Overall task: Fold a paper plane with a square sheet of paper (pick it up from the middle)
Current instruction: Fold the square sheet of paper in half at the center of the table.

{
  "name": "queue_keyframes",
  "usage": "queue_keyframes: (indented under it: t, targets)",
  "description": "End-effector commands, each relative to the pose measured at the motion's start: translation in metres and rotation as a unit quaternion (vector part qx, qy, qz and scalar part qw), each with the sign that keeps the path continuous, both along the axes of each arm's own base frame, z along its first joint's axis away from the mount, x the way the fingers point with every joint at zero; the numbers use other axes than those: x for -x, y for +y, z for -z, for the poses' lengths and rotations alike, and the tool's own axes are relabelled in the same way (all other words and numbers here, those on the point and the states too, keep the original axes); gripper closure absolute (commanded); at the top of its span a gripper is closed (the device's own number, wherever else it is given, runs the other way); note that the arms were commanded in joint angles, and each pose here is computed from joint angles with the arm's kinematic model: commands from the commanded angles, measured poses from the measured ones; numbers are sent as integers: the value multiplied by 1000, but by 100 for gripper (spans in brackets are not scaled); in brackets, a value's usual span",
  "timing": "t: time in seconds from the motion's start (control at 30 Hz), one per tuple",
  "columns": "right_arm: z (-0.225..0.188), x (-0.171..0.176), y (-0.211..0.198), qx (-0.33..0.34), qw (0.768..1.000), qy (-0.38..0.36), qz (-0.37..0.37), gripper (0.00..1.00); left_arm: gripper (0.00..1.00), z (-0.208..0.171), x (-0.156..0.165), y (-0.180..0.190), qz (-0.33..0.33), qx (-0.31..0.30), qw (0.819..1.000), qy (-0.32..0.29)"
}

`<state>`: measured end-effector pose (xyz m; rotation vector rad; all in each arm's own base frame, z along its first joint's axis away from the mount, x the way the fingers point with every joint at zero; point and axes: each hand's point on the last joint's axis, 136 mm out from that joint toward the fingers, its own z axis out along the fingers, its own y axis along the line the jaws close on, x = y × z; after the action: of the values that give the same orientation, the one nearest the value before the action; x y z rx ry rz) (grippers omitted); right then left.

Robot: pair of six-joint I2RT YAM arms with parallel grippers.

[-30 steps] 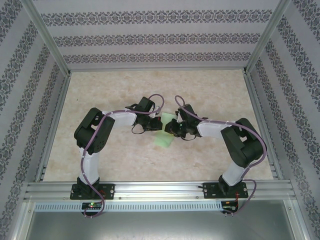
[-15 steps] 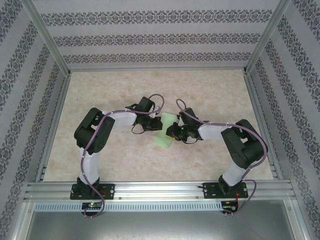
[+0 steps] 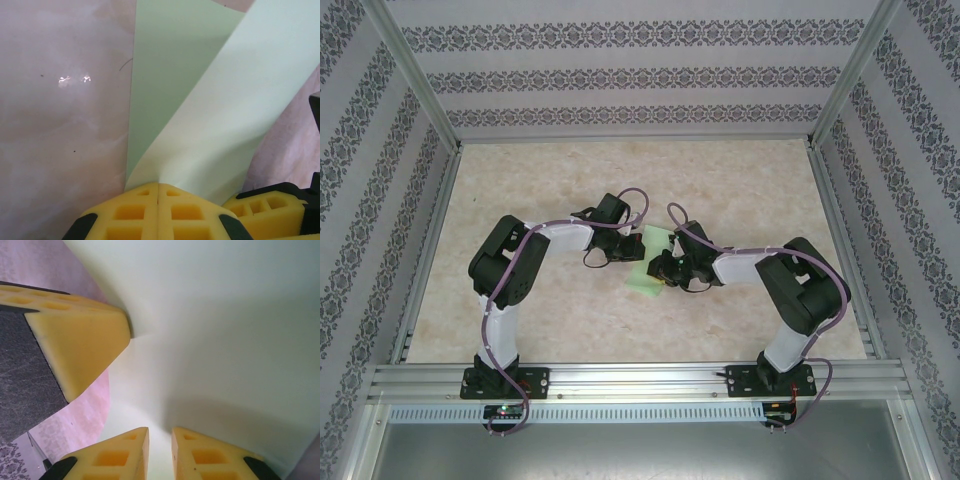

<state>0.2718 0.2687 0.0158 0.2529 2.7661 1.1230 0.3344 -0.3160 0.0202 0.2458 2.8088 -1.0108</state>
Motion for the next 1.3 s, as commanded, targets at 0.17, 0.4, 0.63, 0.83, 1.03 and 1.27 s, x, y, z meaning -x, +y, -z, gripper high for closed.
queue_keyframes:
  t: [0.17, 0.4, 0.63, 0.83, 1.03, 1.27]
  targets:
    - [-20, 15, 5, 4, 1000, -17, -18, 79, 100, 31, 22, 14, 9, -49, 998, 43]
    - [9, 29, -4, 25, 1000, 14, -13, 79, 100, 29, 21, 13, 9, -50, 998, 42]
    - [22, 37, -9, 37, 999, 29, -17, 79, 100, 27, 20, 12, 12, -48, 998, 41]
    - [-11, 30, -2, 26, 999, -10, -21, 79, 100, 27, 21, 12, 12, -45, 998, 42]
    - [-25, 33, 14, -15, 999, -21, -39, 79, 100, 27, 23, 13, 10, -45, 998, 42]
    - [15, 49, 10, 15, 998, 26, -48, 80, 100, 27, 22, 13, 13, -47, 998, 43]
